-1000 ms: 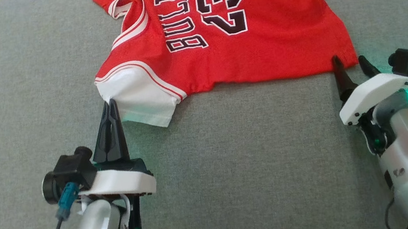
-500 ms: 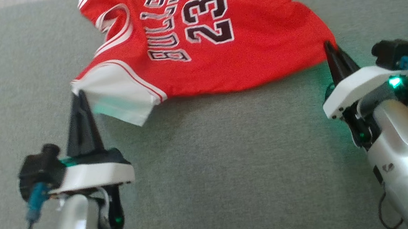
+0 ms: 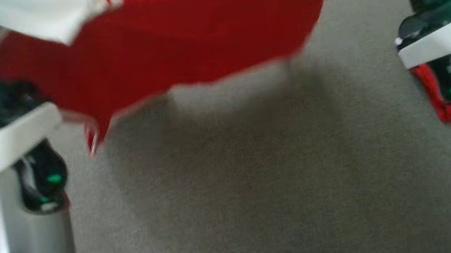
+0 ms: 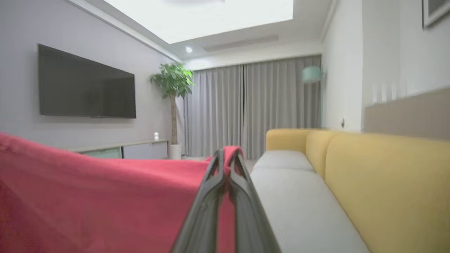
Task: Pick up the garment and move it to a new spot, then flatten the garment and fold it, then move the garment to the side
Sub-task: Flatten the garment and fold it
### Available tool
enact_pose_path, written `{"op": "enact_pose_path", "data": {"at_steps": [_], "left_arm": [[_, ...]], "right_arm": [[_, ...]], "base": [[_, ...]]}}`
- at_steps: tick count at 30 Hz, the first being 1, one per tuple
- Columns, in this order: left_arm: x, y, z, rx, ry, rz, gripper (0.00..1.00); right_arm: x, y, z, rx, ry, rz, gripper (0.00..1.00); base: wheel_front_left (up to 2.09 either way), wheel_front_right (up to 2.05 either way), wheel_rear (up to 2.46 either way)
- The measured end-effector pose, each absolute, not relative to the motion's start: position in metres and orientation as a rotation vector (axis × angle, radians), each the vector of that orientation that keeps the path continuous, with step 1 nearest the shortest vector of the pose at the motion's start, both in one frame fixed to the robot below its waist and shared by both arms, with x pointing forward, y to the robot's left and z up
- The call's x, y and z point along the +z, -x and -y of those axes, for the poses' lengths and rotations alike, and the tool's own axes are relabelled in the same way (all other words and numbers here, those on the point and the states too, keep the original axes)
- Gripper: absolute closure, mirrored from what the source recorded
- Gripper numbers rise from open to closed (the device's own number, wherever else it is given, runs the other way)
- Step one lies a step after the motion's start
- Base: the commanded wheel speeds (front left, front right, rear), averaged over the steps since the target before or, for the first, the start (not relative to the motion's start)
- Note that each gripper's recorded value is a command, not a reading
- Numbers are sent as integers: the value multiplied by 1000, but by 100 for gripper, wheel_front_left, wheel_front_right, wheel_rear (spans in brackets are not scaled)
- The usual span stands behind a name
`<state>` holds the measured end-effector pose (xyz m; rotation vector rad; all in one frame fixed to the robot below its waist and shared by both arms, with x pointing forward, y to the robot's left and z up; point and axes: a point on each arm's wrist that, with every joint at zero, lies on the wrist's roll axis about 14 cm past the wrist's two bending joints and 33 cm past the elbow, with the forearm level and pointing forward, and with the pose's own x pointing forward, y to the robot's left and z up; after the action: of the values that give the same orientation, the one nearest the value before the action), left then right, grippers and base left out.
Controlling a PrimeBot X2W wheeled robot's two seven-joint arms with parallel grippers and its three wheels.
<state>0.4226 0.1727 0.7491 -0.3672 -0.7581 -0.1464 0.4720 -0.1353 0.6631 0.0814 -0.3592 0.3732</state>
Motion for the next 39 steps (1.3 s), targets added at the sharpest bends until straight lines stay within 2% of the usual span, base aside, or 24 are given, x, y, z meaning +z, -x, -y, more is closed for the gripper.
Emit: {"op": "enact_pose_path", "data": {"at_steps": [4, 9, 13, 17, 22, 27, 34, 39], "left_arm": [[812, -386, -161, -230, 377, 928, 100], [852, -354, -154, -286, 409, 1024, 100], [863, -350, -154, -302, 444, 1011, 100], [847, -379, -157, -265, 410, 897, 100], [811, -445, -156, -246, 385, 708, 100], [780, -527, -161, -208, 392, 554, 100], [784, -613, -185, -121, 298, 603, 100], [762, -641, -186, -123, 232, 567, 100]], "right_arm": [[716, -443, 141, 390, -22, 469, 100], [765, -409, 155, 354, 39, 572, 100], [766, -398, 168, 304, 58, 556, 100], [745, -407, 167, 284, 38, 478, 100], [707, -445, 170, 267, -10, 339, 100], [683, -517, 162, 290, -42, 222, 100], [714, -615, 163, 269, -27, 343, 100], [680, -654, 159, 254, -23, 315, 100]], "base": [[0, 0, 0], [0, 0, 0], [0, 0, 0], [0, 0, 0], [0, 0, 0], [0, 0, 0], [0, 0, 0], [0, 0, 0]]}}
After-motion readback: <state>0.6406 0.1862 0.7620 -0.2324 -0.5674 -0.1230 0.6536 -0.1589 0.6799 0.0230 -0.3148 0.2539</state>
